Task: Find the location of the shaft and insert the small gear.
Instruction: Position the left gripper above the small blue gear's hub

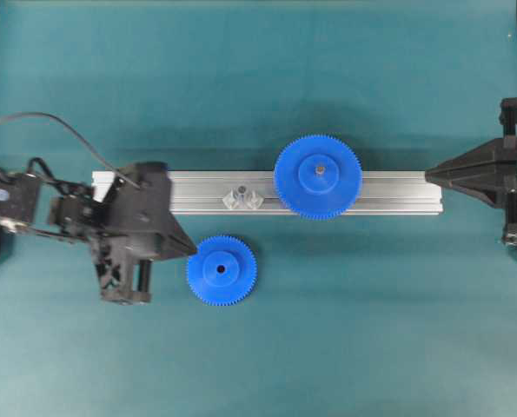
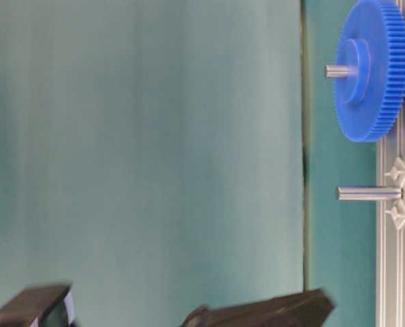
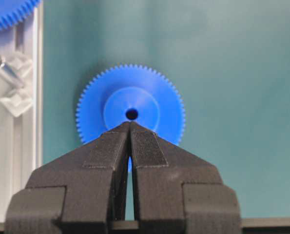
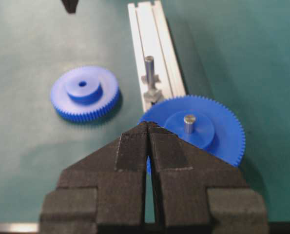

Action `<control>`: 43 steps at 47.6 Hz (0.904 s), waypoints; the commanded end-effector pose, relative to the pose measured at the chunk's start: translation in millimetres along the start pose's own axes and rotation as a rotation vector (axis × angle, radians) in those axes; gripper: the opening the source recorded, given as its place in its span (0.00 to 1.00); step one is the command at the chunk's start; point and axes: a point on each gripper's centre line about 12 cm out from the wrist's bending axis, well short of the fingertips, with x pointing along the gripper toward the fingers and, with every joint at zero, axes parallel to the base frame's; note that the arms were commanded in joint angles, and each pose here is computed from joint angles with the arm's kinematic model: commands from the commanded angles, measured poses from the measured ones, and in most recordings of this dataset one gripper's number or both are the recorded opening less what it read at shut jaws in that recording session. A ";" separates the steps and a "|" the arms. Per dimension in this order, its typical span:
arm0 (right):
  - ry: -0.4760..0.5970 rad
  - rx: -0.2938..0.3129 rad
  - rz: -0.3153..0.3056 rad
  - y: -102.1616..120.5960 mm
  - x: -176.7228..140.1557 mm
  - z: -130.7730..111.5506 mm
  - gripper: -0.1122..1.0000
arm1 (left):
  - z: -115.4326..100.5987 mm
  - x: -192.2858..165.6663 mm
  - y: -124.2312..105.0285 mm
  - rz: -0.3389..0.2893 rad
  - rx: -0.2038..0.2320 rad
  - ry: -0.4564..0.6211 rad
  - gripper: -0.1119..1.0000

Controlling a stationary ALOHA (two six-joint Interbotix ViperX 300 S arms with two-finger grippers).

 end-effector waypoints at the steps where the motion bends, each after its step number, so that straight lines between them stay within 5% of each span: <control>1: -0.008 0.010 -0.002 -0.2 0.8 3.5 0.11 | 14.2 2.9 -4.2 -0.005 0.008 0.000 0.11; 43: -0.022 0.013 -0.001 -0.7 -4.8 -1.1 0.11 | 30.1 68.4 -10.8 0.020 0.020 0.334 0.11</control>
